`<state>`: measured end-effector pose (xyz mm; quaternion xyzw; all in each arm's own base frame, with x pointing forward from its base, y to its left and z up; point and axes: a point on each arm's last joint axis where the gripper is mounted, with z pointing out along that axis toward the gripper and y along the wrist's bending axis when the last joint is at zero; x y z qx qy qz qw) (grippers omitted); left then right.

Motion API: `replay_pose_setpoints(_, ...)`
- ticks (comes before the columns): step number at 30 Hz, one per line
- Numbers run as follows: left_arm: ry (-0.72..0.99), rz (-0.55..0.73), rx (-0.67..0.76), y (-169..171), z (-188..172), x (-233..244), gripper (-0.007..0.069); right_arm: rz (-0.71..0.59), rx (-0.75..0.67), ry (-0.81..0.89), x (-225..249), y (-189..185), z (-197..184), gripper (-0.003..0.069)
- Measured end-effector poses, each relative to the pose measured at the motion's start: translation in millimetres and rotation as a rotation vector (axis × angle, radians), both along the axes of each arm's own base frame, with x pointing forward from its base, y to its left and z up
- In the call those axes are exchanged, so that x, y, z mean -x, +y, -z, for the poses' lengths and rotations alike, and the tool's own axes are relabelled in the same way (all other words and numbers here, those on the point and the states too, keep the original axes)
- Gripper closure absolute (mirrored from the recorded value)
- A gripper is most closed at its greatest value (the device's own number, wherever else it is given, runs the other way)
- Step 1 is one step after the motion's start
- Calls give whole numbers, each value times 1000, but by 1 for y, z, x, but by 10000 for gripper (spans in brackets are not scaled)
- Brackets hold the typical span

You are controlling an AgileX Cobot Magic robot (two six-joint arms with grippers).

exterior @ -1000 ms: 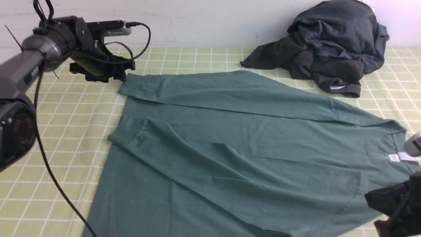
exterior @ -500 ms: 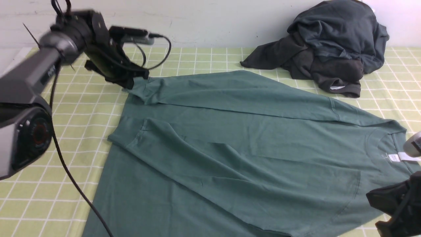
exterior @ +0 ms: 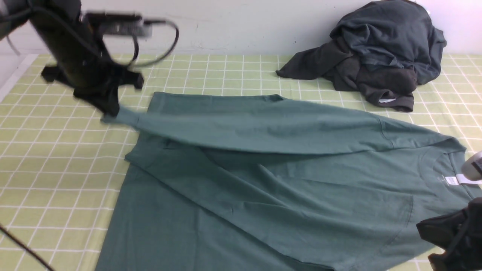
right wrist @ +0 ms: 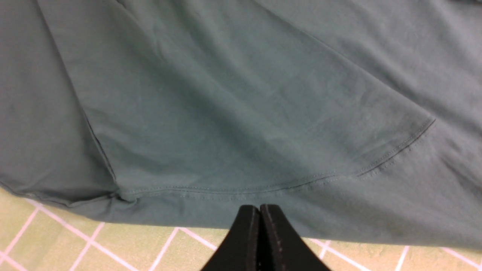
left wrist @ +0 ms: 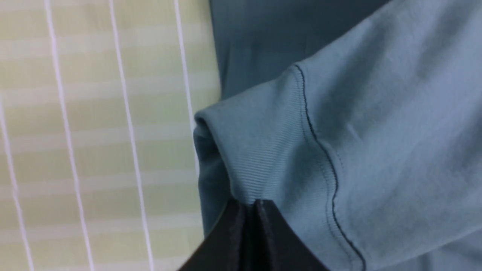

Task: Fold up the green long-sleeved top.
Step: Use the left arm to drag and drop the cuff onto the cuff closest to the left arm, then use both arms simultaneously to clamp the lower edge of the clothing fabric

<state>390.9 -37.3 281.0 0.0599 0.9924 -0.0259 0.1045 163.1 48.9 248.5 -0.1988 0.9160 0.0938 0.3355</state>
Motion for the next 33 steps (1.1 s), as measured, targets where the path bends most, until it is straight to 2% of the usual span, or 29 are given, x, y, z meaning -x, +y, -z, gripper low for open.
replay_pose_setpoints(4,140,8,-49,5,43,24,590,10,-32,2,1,1,-1,673)
replay_pose_setpoints(5,140,9,-50,5,45,25,587,11,-34,3,1,2,-1,673)
replay_pose_setpoints(8,194,32,-67,7,60,36,486,2,-48,12,2,3,-1,673)
replay_pose_setpoints(10,204,41,-69,7,60,41,429,-7,-50,15,2,4,-1,673)
replay_pose_setpoints(12,206,44,-61,7,53,54,335,-21,-53,18,3,5,-1,673)
replay_pose_setpoints(15,203,101,-63,1,44,89,239,-34,-65,22,3,6,-1,673)
replay_pose_setpoints(17,194,217,-75,-9,51,115,223,-41,-75,23,4,7,-2,673)
replay_pose_setpoints(23,63,857,-144,-39,90,173,216,-79,-77,13,4,9,-2,673)
replay_pose_setpoints(24,62,879,-147,-39,92,175,216,-79,-79,13,4,9,-2,673)
replay_pose_setpoints(25,57,1015,-164,-42,104,185,216,-83,-83,11,4,10,-3,673)
replay_pose_setpoints(27,46,1153,-183,-41,120,197,229,-89,-91,8,4,10,-3,673)
replay_pose_setpoints(30,16,1192,-196,-40,127,200,266,-92,-93,9,5,11,-3,673)
replay_pose_setpoints(33,3,1172,-195,-41,129,199,329,-97,-93,17,5,11,-3,673)
